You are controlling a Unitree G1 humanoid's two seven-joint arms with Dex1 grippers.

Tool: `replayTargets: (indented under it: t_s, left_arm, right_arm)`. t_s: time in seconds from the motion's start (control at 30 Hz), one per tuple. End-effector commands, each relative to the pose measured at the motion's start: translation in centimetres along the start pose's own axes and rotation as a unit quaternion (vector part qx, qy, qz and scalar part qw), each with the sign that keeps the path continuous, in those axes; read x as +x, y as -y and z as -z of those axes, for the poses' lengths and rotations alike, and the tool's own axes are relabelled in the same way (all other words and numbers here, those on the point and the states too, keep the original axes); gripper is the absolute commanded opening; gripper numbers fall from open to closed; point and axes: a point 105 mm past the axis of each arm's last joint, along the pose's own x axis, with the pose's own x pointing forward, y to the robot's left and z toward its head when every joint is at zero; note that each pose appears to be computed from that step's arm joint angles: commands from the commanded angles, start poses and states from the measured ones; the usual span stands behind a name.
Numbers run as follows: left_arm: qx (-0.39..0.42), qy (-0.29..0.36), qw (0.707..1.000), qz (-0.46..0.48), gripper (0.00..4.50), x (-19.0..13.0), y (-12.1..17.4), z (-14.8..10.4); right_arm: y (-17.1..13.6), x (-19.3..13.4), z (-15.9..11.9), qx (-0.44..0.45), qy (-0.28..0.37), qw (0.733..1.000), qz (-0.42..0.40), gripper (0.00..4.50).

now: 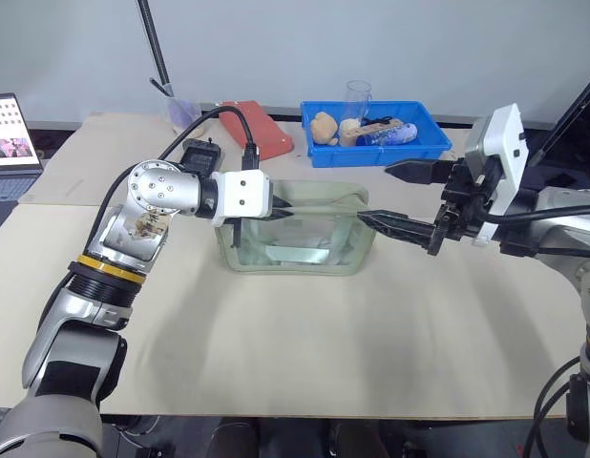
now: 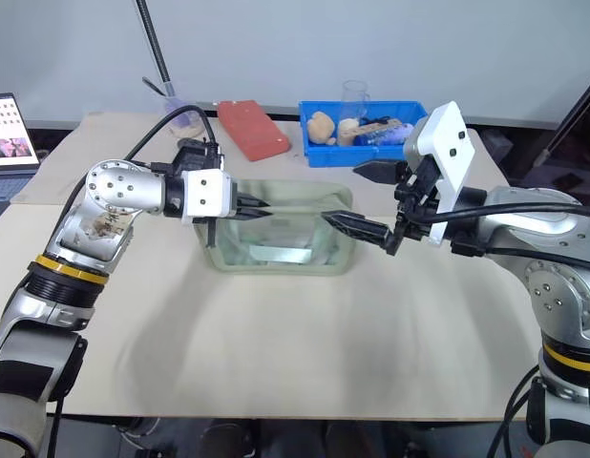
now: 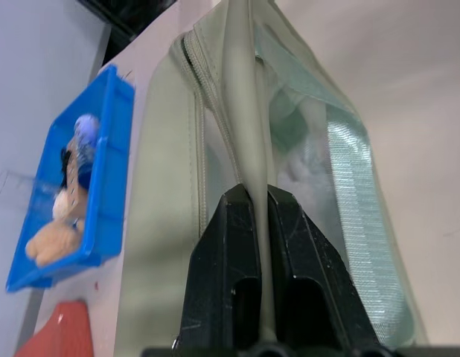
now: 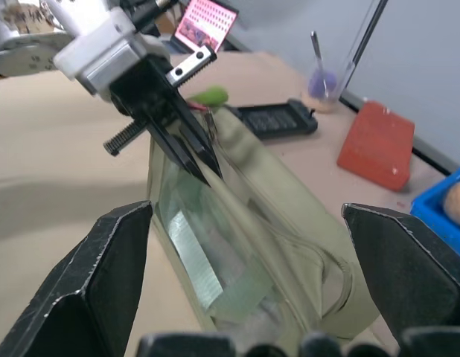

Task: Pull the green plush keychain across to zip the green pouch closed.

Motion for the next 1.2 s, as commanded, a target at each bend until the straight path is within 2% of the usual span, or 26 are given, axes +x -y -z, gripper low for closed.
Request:
replayTargets:
  t_s: [0.03,0.1,0.2,0.33,0.43,0.53,0.57,0.77,0.97,1.0,1.1,1.2]
  left_arm:
    - [0.024,0.019,0.999,-0.022,0.02,-0.7,-1.0,-1.3]
    - [0.019,0.022,0.999,-0.027,0.02,-0.7,-1.1,-1.5]
    - [0.009,0.045,0.998,-0.039,1.12,-1.3,-1.9,-2.6]
    - [-0.048,0.121,0.991,-0.037,3.03,-2.0,-2.6,-5.8]
    - [-0.105,0.173,0.979,0.018,4.47,-2.6,-1.4,-8.6]
    - [-0.127,0.170,0.976,0.046,4.47,-3.0,-0.5,-9.3]
    - [-0.130,0.165,0.976,0.052,4.49,-3.1,-0.2,-9.4]
    - [-0.149,0.136,0.979,0.037,4.50,-4.0,-0.1,-9.0]
    - [-0.172,0.094,0.980,-0.040,4.50,-6.2,-1.8,-7.0]
    - [-0.176,0.086,0.979,-0.052,4.50,-6.7,-2.1,-6.7]
    - [-0.202,0.005,0.973,-0.114,4.50,-9.8,-2.4,-2.5]
    - [-0.231,-0.030,0.961,-0.146,4.50,-11.7,-1.9,-0.2]
  right_arm:
    - [0.0,-0.5,-0.5,-0.029,0.002,1.000,0.006,4.50]
    - [0.1,-0.5,0.1,-0.038,-0.014,0.999,0.010,4.50]
    - [0.7,-0.4,1.4,-0.060,-0.044,0.997,0.023,4.50]
    - [1.3,0.2,3.1,-0.074,-0.061,0.995,0.032,4.50]
    - [1.6,1.0,4.1,-0.076,-0.066,0.995,0.028,4.50]
    - [2.0,1.5,5.2,-0.070,-0.069,0.995,0.025,4.50]
    - [2.0,1.6,5.5,-0.068,-0.068,0.995,0.023,4.25]
    - [2.1,1.9,5.9,-0.063,-0.062,0.996,0.007,2.32]
    - [2.2,2.2,6.2,-0.068,-0.061,0.996,-0.003,0.21]
    - [2.3,2.2,6.3,-0.069,-0.062,0.996,-0.004,0.03]
    - [2.6,2.3,6.7,-0.085,-0.070,0.994,-0.002,0.03]
    - [2.9,2.4,7.0,-0.101,-0.079,0.992,0.000,0.03]
